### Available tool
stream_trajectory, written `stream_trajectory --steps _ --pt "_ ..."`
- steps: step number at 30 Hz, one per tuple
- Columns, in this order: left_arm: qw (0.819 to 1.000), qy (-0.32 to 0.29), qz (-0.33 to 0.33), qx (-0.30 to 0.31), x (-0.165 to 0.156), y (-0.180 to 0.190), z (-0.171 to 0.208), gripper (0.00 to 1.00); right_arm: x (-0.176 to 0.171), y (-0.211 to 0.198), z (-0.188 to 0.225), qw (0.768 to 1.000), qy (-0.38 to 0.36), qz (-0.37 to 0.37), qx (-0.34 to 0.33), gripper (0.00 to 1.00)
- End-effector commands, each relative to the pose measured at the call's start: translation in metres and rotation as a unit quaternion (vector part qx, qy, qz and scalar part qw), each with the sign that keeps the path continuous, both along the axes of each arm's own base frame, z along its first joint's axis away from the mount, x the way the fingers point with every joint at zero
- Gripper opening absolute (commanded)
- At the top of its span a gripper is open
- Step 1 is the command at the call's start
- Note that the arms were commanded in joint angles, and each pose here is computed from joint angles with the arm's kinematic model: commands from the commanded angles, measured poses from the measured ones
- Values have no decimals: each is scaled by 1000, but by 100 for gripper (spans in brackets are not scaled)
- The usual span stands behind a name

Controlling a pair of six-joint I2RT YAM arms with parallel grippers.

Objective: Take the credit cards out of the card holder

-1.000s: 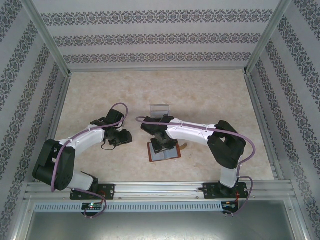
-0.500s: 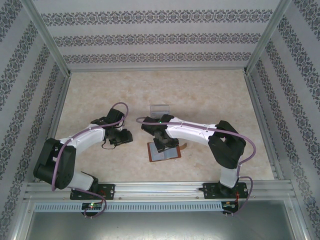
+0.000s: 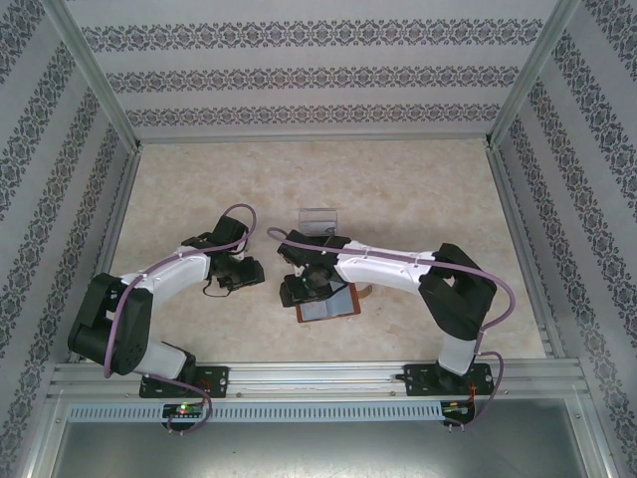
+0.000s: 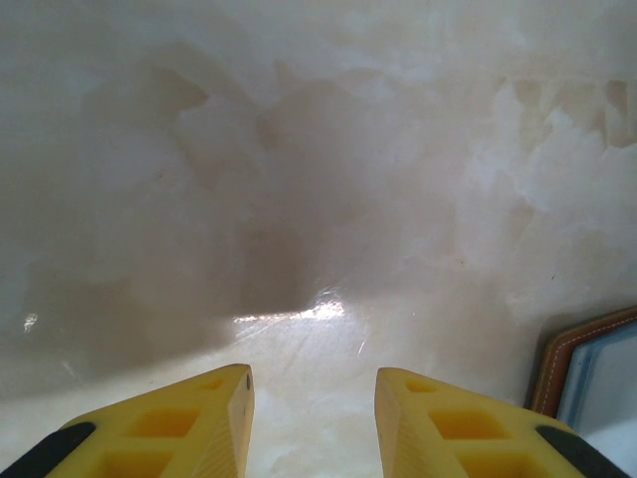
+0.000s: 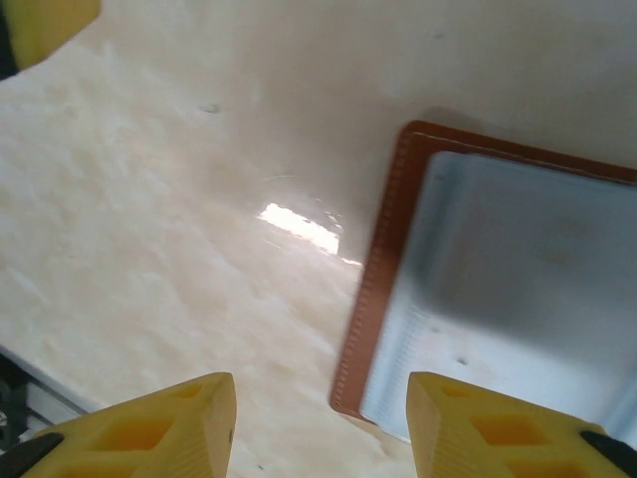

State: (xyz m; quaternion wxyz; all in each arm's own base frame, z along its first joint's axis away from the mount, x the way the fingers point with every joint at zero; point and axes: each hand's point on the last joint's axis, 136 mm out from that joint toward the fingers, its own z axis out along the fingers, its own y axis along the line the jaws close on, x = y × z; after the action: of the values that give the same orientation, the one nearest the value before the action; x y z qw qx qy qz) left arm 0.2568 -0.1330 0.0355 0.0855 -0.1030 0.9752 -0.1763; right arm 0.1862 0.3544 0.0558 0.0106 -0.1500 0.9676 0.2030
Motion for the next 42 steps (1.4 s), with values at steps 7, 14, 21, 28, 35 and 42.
stream_trajectory --steps 7,14,21,28,35,42 --pt "1000 -5 -10 -7 3 -6 4 38 -5 -10 -35 999 41 -20 -9 49" --pt "1000 -5 -11 -7 3 -6 4 38 -4 -27 -34 999 32 -32 -31 49" --pt "1000 -5 -11 -7 3 -7 4 38 -3 -31 -26 999 25 -38 -20 49" --pt "1000 -4 -11 -5 2 -6 3 38 -2 -24 -18 999 26 -36 10 49" --pt "1000 -4 -10 -6 2 -6 3 38 -2 -25 -14 999 21 -38 25 49" --pt "1000 -4 -11 -6 4 -8 3 38 2 -35 -20 999 14 -47 9 49"
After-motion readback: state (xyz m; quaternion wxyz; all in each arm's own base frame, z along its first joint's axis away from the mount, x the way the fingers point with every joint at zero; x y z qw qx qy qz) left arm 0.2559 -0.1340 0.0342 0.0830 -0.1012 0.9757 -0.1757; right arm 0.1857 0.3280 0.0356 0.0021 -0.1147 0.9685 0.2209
